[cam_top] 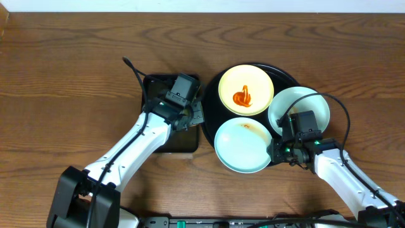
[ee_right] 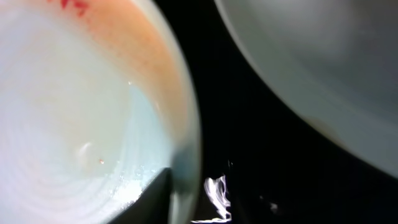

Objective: Clean dirty plates on tray and stack at the side
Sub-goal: 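Lift the lower pale green plate with the right gripper off the tray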

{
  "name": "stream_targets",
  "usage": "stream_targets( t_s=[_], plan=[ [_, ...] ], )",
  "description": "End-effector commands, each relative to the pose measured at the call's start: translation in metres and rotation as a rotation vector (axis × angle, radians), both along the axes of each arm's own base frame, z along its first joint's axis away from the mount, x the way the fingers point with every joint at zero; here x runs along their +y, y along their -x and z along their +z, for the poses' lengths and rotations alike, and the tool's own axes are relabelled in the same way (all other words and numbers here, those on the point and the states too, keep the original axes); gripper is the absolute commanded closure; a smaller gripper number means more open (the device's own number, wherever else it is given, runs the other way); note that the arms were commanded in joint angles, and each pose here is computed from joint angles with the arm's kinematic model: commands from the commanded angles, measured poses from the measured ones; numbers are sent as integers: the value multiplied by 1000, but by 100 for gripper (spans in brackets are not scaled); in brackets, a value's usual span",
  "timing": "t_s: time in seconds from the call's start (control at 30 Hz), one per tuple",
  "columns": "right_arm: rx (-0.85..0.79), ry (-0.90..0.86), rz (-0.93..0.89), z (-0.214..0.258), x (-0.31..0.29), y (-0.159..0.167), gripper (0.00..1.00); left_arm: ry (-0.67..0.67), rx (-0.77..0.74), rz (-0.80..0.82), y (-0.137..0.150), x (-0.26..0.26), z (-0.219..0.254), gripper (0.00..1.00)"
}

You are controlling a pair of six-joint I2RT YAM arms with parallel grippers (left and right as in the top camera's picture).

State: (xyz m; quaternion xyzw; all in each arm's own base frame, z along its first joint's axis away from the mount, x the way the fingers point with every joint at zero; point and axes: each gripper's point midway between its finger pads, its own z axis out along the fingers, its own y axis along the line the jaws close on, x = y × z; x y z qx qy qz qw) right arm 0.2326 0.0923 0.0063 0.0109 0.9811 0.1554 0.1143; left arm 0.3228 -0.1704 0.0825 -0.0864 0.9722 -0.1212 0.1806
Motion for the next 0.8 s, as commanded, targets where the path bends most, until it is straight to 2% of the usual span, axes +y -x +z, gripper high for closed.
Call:
stream_targets(
  t_s=[0.0,0.07,0.33,0.53,0.77],
  plan=[
    [-5,-18,8,1,4,-1,89,-27,-19,8,-3,9,2,91],
    [-20,-22,9,2,5,-4,98,-27,-19,8,-3,9,2,90],
    [-88,-35,13,9,8,-19,99,-30,-13,7,-2,10,1,90],
    [-186,-4,84,35,9,-37,99,-32,-14,4,-2,10,1,89],
    [-272,176,62,73,-18,-65,99,-33,-15,1,-2,10,1,89]
  ],
)
